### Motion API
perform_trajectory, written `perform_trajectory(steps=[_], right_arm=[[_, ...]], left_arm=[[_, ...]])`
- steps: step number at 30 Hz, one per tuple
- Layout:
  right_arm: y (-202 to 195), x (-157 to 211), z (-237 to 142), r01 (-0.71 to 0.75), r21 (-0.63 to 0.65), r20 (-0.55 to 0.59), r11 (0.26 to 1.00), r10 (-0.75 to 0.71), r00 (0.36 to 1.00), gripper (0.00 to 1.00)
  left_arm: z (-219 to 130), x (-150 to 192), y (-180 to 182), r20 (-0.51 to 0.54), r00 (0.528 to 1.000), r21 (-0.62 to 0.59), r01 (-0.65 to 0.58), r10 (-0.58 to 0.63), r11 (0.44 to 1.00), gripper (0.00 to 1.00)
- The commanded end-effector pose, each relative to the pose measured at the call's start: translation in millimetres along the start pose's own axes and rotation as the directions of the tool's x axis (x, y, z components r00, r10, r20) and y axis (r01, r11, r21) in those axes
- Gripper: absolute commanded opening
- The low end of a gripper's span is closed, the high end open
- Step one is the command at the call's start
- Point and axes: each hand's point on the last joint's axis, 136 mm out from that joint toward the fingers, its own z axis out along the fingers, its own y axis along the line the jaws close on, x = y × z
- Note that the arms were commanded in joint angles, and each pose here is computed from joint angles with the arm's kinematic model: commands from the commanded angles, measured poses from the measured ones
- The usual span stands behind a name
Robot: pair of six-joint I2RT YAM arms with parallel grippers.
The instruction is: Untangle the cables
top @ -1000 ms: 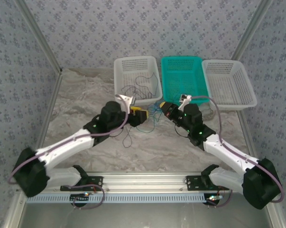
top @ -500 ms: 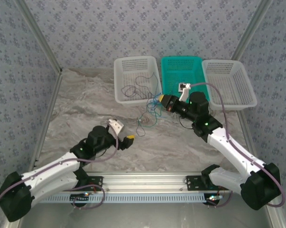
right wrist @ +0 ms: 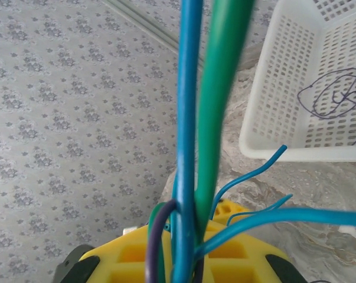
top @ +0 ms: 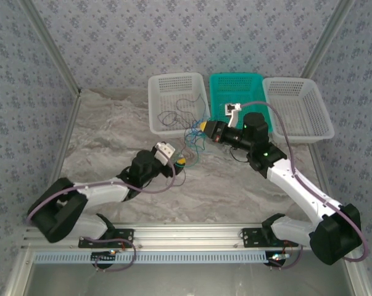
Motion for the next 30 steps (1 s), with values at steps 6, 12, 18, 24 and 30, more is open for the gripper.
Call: perform_trajectory(steps=[6, 12, 18, 24, 30], right_arm=[[28.9, -5.4, -8.0, -0.037, -0.051, -0.024, 0.998, 0.036, 0.999, 0.00], [-54.0, 8.9, -34.7, -0.117, 0.276, 0.018, 0.954, 0.116, 0.993, 0.00], [-149.5, 57.3, -75.3, -0.101, 0.565, 0.002, 0.819, 0.121, 0.993, 0.06], [-217.2, 86.8, -116.0, -0.169, 0.745, 0.071, 0.645, 0.175, 0.982, 0.11], [-274.6, 115.1, -146.4, -0.361, 0.784, 0.210, 0.506, 0.331, 0.920, 0.19]], left_arm=[[11.9, -75.7, 4.7, 0.262, 0.962, 0.021, 0.074, -0.077, 0.997, 0.57], [-23.5, -93.2, 41.8, 0.265, 0.916, -0.040, 0.324, -0.302, 0.945, 0.00], [-86.2, -94.6, 98.2, 0.288, 0.816, -0.181, 0.561, -0.502, 0.808, 0.00], [-131.1, -94.7, 130.9, 0.333, 0.761, -0.269, 0.643, -0.557, 0.717, 0.00], [-149.8, -107.3, 138.2, 0.356, 0.745, -0.278, 0.660, -0.564, 0.697, 0.00]])
